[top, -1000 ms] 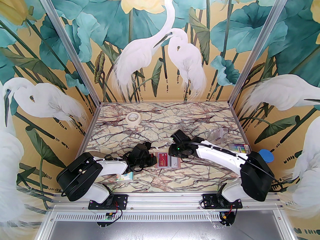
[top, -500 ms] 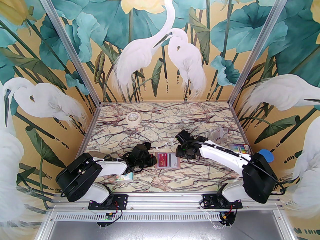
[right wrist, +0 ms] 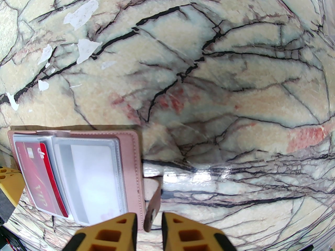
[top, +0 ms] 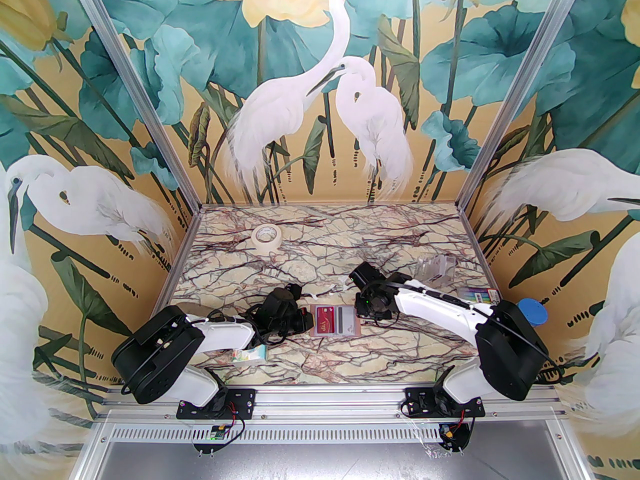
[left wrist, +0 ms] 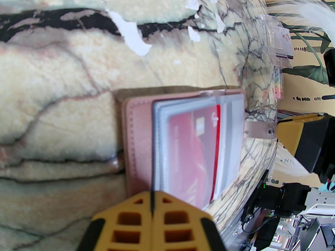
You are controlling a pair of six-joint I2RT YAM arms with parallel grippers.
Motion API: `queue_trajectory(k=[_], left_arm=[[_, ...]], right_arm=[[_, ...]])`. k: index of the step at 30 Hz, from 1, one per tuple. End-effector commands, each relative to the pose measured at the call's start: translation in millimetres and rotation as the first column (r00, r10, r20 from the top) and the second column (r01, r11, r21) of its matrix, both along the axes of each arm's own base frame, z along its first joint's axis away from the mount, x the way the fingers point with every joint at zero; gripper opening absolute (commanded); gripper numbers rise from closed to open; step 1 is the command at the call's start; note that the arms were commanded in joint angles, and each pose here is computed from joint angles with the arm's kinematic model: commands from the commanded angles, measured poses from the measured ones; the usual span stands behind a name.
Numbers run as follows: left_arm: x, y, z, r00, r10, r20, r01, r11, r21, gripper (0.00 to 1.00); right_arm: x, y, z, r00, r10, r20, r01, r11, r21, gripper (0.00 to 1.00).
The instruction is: Put the credit cards into the card holder
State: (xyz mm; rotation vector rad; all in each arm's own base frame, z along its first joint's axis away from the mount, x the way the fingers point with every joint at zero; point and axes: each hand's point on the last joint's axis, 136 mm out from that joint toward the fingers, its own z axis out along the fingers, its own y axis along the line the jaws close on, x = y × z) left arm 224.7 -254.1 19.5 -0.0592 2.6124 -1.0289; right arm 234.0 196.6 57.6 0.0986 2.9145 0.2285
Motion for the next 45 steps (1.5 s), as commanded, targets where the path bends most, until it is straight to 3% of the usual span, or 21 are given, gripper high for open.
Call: queue_trajectory(k=[1, 21, 31, 45], left_arm=[[-7.9, 10.8, -14.6, 0.999, 0.021, -0.034, -0.019, 0.998, 0.052, 0.00], [-7.8, 10.4, -15.7, 0.999, 0.019, -0.037, -0.017, 0.998, 0.053, 0.00], [-6.9, 9.6, -15.2, 0.999, 0.018, -0.037, -0.016, 0.999, 0.051, 0.00], [-7.0, 8.6, -16.0, 0.999, 0.014, -0.041, -0.012, 0.999, 0.051, 0.00]], right_arm=[[-3.7, -5.9, -5.9, 1.000, 0.003, -0.019, -0.003, 1.000, -0.031, 0.19], [-5.9, -2.9, -8.0, 0.999, 0.024, -0.039, -0.025, 0.999, -0.028, 0.12], [-5.2, -3.0, 1.3, 0.999, 0.036, -0.029, -0.037, 0.999, -0.029, 0.17], [-0.7, 0.8, 12.8, 0.999, 0.044, -0.009, -0.044, 0.999, -0.014, 0.18]])
